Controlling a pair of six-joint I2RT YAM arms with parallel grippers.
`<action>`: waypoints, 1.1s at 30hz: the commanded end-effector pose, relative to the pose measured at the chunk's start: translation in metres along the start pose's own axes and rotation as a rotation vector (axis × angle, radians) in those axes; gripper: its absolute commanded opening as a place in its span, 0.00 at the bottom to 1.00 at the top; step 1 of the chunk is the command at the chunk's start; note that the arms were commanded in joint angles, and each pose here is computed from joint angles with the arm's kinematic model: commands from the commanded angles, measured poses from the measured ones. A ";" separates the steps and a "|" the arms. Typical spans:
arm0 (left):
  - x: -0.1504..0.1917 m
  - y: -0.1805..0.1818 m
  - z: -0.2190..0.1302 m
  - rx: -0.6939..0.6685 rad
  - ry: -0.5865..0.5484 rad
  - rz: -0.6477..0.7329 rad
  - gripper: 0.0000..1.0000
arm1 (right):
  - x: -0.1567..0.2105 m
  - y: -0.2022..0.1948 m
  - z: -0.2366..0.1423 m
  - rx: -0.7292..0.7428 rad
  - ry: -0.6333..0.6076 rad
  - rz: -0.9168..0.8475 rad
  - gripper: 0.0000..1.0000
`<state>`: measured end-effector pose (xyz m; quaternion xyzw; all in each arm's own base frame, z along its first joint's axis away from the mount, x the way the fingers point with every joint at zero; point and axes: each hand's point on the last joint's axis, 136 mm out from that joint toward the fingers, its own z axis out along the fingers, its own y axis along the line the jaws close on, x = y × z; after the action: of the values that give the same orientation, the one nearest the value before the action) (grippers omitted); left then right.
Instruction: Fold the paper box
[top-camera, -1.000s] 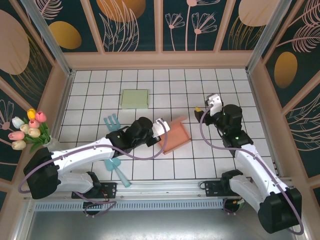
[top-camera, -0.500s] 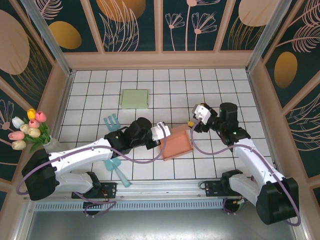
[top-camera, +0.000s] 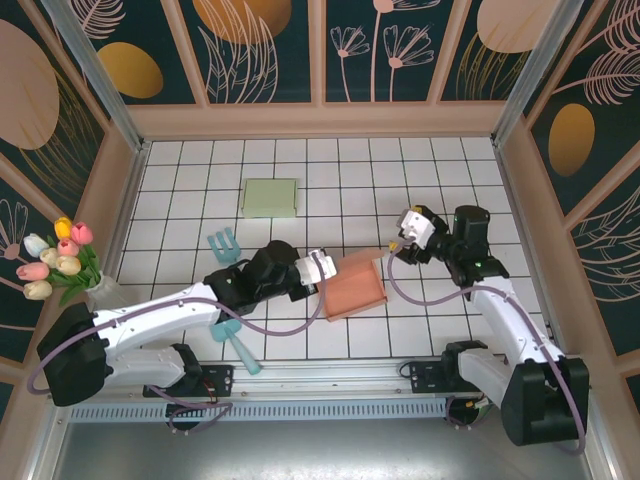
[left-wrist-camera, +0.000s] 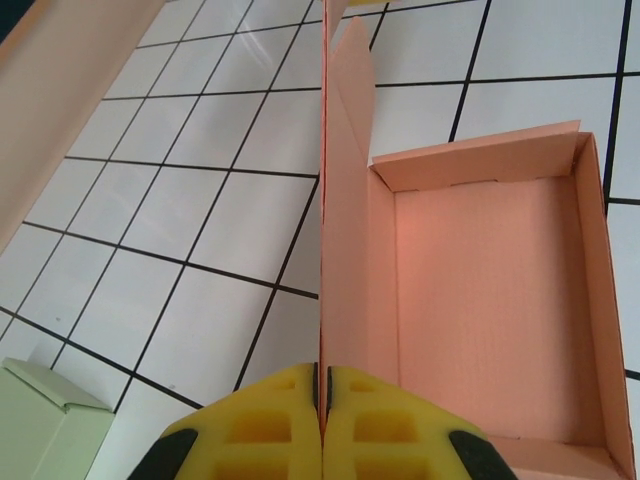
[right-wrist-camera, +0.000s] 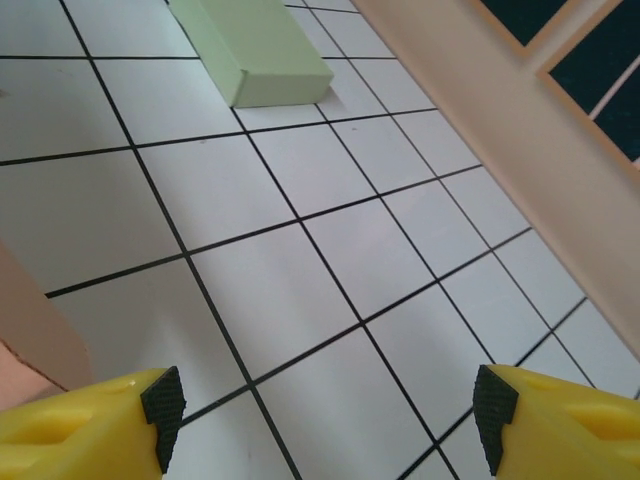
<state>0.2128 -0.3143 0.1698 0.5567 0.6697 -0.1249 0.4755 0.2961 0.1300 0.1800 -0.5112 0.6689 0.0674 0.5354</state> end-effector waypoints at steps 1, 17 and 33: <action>-0.002 -0.003 -0.002 -0.001 -0.038 0.009 0.00 | -0.011 -0.004 -0.004 0.025 -0.059 -0.051 0.79; -0.017 -0.006 -0.014 0.024 -0.112 -0.011 0.00 | -0.029 0.034 0.002 -0.186 -0.144 -0.035 0.79; -0.023 -0.012 -0.018 0.060 -0.145 -0.021 0.00 | -0.073 0.095 -0.004 -0.464 -0.250 -0.094 0.71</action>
<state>0.2039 -0.3073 0.1799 0.5504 0.6569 -0.1443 0.4947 0.2379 0.1947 0.1727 -0.6141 0.5950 0.1996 0.4784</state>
